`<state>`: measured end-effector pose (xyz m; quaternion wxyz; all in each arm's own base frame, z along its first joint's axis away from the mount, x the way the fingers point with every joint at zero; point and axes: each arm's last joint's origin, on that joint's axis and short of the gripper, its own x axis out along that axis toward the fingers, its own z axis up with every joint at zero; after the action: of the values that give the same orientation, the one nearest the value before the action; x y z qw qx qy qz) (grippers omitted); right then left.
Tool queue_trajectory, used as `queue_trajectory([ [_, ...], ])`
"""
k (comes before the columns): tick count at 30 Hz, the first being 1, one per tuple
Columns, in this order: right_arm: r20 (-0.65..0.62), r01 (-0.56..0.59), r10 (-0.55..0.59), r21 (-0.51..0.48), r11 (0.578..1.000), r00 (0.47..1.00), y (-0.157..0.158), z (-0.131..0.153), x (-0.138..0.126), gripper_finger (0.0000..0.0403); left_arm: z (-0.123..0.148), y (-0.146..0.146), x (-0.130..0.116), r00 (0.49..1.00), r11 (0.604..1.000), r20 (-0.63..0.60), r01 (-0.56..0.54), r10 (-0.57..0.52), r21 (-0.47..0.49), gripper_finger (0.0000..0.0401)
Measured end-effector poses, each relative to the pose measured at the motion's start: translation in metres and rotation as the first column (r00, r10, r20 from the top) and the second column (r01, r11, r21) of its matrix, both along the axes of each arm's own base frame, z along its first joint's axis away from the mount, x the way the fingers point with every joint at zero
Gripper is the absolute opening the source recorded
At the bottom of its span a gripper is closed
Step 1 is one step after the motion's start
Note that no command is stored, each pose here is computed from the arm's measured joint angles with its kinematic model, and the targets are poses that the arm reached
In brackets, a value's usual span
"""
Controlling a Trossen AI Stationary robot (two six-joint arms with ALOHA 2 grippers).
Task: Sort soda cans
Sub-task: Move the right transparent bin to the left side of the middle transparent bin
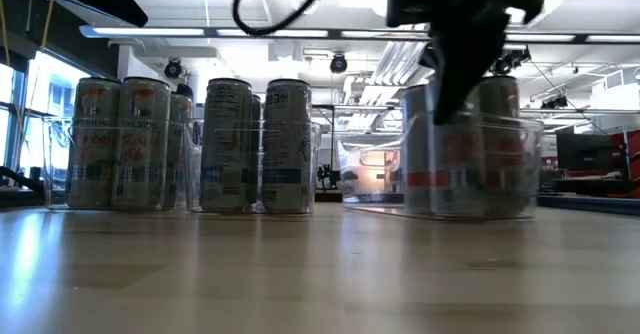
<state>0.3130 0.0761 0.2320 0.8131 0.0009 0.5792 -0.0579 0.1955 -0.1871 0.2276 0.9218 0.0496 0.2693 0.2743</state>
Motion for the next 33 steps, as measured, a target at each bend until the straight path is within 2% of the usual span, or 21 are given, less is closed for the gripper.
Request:
queue_trajectory([
  [10, 0.182, 0.024, -0.022, -0.005, 1.000, 0.983, -0.024, 0.007, 0.022, 0.0008, 0.000, 0.000, 0.000, 1.000, 1.000, -0.001, 0.001, -0.001, 0.002, 0.0000],
  [18, 0.264, 0.025, -0.018, -0.024, 0.999, 0.964, -0.037, 0.013, 0.030, 0.0078, 0.000, 0.000, 0.000, 1.000, 1.000, -0.001, 0.001, -0.001, 0.002, 0.0000],
  [23, 0.348, -0.024, 0.033, -0.031, 0.999, 0.937, -0.036, 0.019, 0.038, 0.0114, 0.000, 0.000, 0.000, 1.000, 1.000, -0.002, 0.001, -0.001, 0.002, 0.0000],
  [28, 0.349, -0.101, 0.097, -0.006, 0.995, 0.932, -0.027, 0.041, 0.038, 0.0121, -0.001, 0.000, 0.000, 1.000, 1.000, -0.017, 0.003, -0.004, -0.011, 0.0000],
  [33, 0.223, -0.155, 0.153, -0.011, 0.988, 0.963, 0.000, 0.069, 0.009, 0.0121, -0.001, 0.000, 0.000, 1.000, 1.000, -0.018, 0.001, -0.002, -0.025, 0.0000],
])
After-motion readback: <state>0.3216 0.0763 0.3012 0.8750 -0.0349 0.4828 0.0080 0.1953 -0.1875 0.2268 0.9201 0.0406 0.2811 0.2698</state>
